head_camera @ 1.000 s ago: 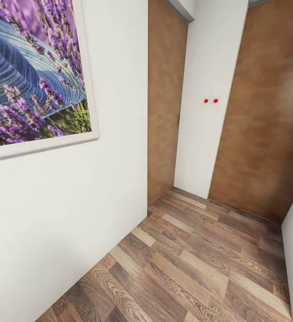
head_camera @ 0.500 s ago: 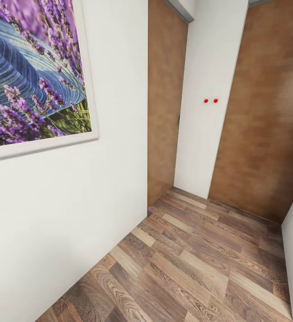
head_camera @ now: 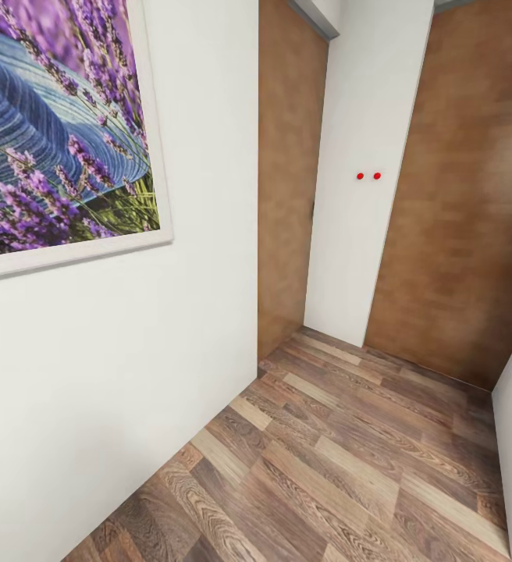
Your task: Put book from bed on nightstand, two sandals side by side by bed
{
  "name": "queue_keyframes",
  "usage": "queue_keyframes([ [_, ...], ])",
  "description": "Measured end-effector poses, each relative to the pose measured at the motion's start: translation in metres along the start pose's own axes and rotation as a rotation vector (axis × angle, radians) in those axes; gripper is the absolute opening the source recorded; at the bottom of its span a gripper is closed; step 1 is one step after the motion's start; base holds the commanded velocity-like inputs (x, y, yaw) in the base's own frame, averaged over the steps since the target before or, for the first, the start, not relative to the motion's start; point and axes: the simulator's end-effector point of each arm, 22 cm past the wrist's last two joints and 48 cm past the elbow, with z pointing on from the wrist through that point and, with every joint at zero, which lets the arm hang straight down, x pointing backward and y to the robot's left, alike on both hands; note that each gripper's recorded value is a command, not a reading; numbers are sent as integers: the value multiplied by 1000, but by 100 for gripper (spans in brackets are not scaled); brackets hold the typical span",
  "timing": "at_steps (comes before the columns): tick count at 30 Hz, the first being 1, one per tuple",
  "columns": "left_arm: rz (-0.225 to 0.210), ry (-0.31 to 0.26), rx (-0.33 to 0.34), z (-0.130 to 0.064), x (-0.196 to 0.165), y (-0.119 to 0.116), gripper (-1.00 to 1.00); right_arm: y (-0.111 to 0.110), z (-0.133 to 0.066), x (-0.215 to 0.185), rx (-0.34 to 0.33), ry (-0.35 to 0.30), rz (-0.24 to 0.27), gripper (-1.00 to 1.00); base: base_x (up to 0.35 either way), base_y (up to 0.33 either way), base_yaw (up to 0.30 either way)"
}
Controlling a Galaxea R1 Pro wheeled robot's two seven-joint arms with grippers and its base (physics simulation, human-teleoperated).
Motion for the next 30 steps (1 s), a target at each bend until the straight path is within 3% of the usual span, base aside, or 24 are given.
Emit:
queue_keyframes([
  [11, -1, 0, 0, 0, 0, 0, 100, 1, 0, 0, -1, 0, -2, 100, 0, 0, -74],
  [30, -1, 0, 0, 0, 0, 0, 100, 0, 0, 0, 0, 0, -2, 100, 0, 0, -261],
])
